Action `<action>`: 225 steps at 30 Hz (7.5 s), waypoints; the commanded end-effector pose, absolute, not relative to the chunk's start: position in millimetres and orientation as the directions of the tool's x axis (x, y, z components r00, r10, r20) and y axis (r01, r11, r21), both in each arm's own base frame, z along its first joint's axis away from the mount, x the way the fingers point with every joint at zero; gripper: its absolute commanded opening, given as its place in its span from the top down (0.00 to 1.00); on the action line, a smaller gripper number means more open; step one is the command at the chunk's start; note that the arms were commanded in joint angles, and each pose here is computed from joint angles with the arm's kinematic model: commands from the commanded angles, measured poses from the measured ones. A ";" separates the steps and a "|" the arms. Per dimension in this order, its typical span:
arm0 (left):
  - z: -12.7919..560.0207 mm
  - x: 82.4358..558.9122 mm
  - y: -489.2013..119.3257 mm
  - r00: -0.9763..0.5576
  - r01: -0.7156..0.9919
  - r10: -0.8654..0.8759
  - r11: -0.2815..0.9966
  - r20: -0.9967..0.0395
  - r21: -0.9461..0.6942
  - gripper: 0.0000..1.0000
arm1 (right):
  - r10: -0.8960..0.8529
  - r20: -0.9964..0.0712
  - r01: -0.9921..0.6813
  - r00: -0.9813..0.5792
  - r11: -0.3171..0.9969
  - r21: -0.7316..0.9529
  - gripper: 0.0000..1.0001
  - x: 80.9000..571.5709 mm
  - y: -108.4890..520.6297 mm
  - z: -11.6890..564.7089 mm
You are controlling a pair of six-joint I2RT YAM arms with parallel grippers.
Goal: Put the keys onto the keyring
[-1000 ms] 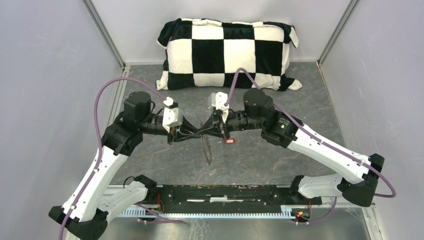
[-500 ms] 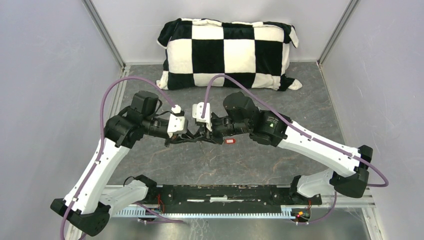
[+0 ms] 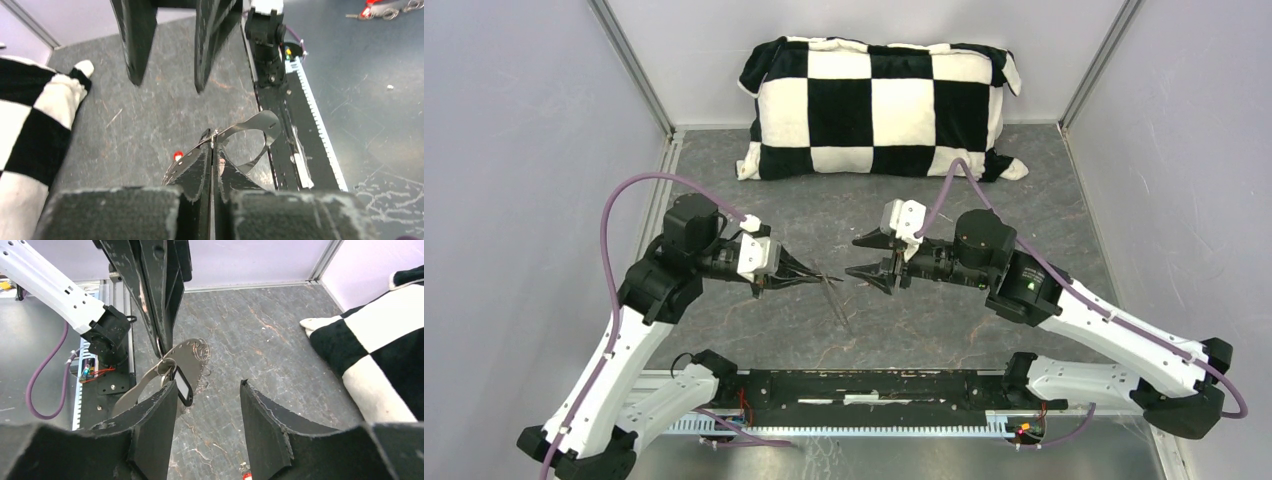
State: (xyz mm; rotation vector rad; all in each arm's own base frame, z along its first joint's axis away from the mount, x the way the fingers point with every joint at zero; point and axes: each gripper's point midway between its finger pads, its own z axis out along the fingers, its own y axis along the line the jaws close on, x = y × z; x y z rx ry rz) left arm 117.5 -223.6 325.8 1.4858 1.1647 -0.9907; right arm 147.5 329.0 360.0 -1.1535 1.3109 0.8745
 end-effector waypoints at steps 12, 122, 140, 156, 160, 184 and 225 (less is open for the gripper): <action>364.1 112.2 -233.9 0.221 0.971 0.070 -0.110 -0.973 0.212 0.98 | -0.032 -0.998 -0.992 0.045 0.113 -0.048 0.48 126.9 362.6 337.8; 344.4 199.9 -190.1 0.492 0.730 0.346 0.335 -0.799 0.595 0.00 | 0.073 -0.813 -0.716 -0.578 0.433 0.548 1.00 205.0 345.2 312.0; 243.7 134.2 -188.0 0.979 0.129 0.194 -0.340 -0.065 0.932 0.00 | 0.024 -0.491 -0.481 -0.871 0.167 0.861 1.00 196.0 371.2 294.2; 266.7 149.7 -204.7 0.880 -0.427 0.155 -0.162 0.450 0.890 0.40 | 0.036 -0.378 -0.371 -0.925 0.124 0.920 1.00 189.0 372.3 283.2; 273.8 152.9 -206.0 0.852 -0.478 0.174 -0.128 0.494 0.869 0.52 | 0.035 -0.355 -0.348 -0.934 0.127 0.929 1.00 186.3 372.1 276.6; 275.5 150.8 -198.5 0.960 0.188 0.233 -0.135 -0.153 0.973 0.98 | -0.170 -0.722 -0.730 -0.670 0.327 0.600 0.30 201.8 312.8 277.5; 318.3 189.4 -190.4 0.438 0.759 0.215 0.431 -0.873 0.487 0.98 | 0.151 -0.978 -0.977 -0.143 0.135 0.164 0.31 145.3 351.6 350.7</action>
